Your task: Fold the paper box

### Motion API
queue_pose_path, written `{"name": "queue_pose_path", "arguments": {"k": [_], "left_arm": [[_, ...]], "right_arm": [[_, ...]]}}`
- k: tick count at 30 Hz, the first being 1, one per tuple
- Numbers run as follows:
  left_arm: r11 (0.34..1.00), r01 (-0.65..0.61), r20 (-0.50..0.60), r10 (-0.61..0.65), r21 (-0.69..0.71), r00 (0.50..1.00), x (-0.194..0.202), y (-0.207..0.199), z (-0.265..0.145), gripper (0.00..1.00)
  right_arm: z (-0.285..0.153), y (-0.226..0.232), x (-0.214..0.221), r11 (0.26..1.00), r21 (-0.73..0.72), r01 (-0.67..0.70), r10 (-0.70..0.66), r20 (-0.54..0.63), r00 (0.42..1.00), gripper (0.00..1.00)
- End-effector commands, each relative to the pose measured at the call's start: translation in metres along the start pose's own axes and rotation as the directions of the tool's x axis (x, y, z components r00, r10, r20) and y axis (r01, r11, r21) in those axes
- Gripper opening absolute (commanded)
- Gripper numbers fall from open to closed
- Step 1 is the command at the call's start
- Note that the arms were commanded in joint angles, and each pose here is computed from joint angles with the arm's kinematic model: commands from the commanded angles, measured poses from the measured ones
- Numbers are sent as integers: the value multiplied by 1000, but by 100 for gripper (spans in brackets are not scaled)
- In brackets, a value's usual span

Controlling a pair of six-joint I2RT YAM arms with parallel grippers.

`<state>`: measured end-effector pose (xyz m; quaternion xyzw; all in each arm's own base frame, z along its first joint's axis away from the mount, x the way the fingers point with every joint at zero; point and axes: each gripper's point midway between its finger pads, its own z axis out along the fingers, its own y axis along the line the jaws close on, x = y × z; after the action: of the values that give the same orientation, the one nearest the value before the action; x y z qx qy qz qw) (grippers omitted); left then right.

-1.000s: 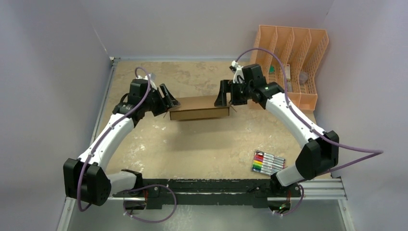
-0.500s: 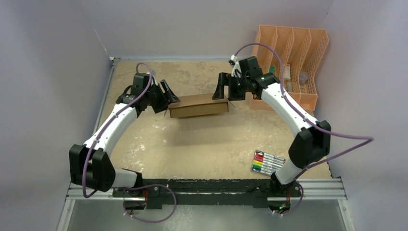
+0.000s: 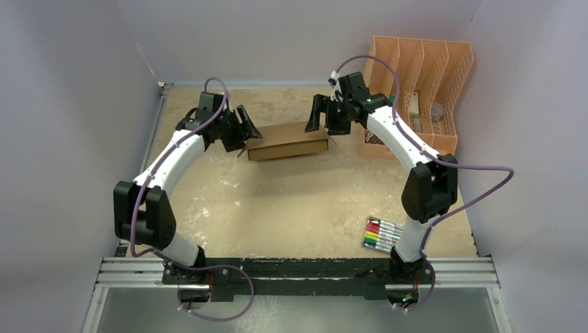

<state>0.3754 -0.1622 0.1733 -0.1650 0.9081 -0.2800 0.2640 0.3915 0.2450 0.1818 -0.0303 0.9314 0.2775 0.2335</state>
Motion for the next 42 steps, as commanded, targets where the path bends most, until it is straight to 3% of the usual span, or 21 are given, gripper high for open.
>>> {"name": "queue_pose_path", "arguments": {"k": [1, 11, 17, 25, 31, 36, 42], "left_arm": [[979, -25, 13, 23, 200, 1000, -13, -51, -12, 64], [971, -37, 33, 30, 235, 999, -13, -65, -44, 64], [971, -26, 20, 22, 237, 1000, -1, -60, -54, 64], [988, -29, 10, 28, 155, 1000, 9, -23, -20, 64], [988, -91, 19, 90, 124, 996, 12, -5, 0, 64], [984, -178, 29, 177, 6, 984, 23, 36, 15, 64], [971, -210, -2, 211, -113, 977, 46, 84, 28, 65]], "right_arm": [[-22, 49, -22, 983, -164, 80, -67, 82, 994, 88], [-46, 69, 7, 958, -280, 68, -76, -15, 997, 91], [-53, 58, 14, 968, -233, 98, -101, -1, 995, 92], [-24, 26, 12, 953, -139, 269, -263, 64, 963, 92], [-15, 19, 33, 933, -167, 319, -311, 75, 948, 92], [-7, -6, 47, 877, -62, 476, -470, 85, 878, 94], [-13, -19, 47, 731, 97, 675, -682, 138, 718, 99]]}}
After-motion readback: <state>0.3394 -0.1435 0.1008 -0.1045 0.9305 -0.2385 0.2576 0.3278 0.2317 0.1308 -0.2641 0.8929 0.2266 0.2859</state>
